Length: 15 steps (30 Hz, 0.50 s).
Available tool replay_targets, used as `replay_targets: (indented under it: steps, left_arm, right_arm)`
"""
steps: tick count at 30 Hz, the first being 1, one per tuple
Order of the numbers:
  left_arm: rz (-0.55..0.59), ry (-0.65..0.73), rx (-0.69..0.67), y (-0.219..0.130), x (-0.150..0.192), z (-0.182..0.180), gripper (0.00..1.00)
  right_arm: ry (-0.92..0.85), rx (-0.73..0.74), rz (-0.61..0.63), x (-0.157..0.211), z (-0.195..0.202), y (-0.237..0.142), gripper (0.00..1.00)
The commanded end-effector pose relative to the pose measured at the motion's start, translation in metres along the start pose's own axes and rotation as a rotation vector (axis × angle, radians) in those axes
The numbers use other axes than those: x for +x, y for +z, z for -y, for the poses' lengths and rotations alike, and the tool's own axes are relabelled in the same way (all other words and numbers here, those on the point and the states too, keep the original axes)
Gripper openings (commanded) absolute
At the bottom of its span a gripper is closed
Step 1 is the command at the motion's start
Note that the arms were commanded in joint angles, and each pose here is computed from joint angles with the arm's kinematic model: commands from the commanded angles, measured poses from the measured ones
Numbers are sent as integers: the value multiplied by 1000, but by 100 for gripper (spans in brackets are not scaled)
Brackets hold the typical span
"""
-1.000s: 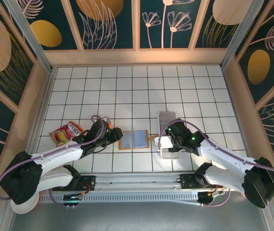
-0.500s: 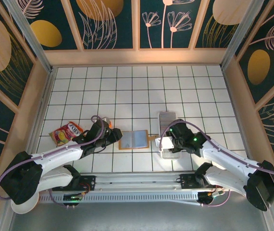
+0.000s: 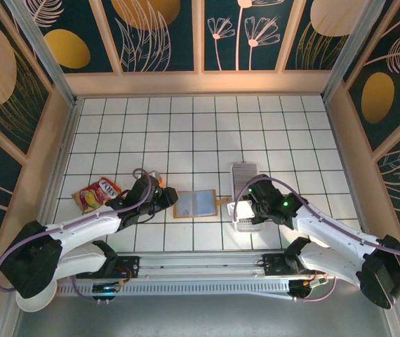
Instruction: Put the credit cards into the card holder
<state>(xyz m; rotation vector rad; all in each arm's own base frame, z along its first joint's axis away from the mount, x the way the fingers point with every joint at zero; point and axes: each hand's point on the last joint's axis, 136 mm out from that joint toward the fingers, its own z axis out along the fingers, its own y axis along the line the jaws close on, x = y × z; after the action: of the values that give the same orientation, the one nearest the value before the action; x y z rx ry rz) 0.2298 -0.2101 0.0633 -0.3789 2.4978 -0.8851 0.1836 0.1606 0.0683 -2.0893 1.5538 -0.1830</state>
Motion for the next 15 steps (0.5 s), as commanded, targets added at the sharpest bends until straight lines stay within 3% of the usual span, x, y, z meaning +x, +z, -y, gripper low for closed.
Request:
replay_targets:
  steps: [1,15]
  left_arm:
    - [-4,-5,12,0,2,1,35]
    - [-10,-11,21,-1,4,2,34]
  right_arm:
    - [-6,92,-12,1,19,-4,24]
    - [-2,95,-19,1,22,-14,14]
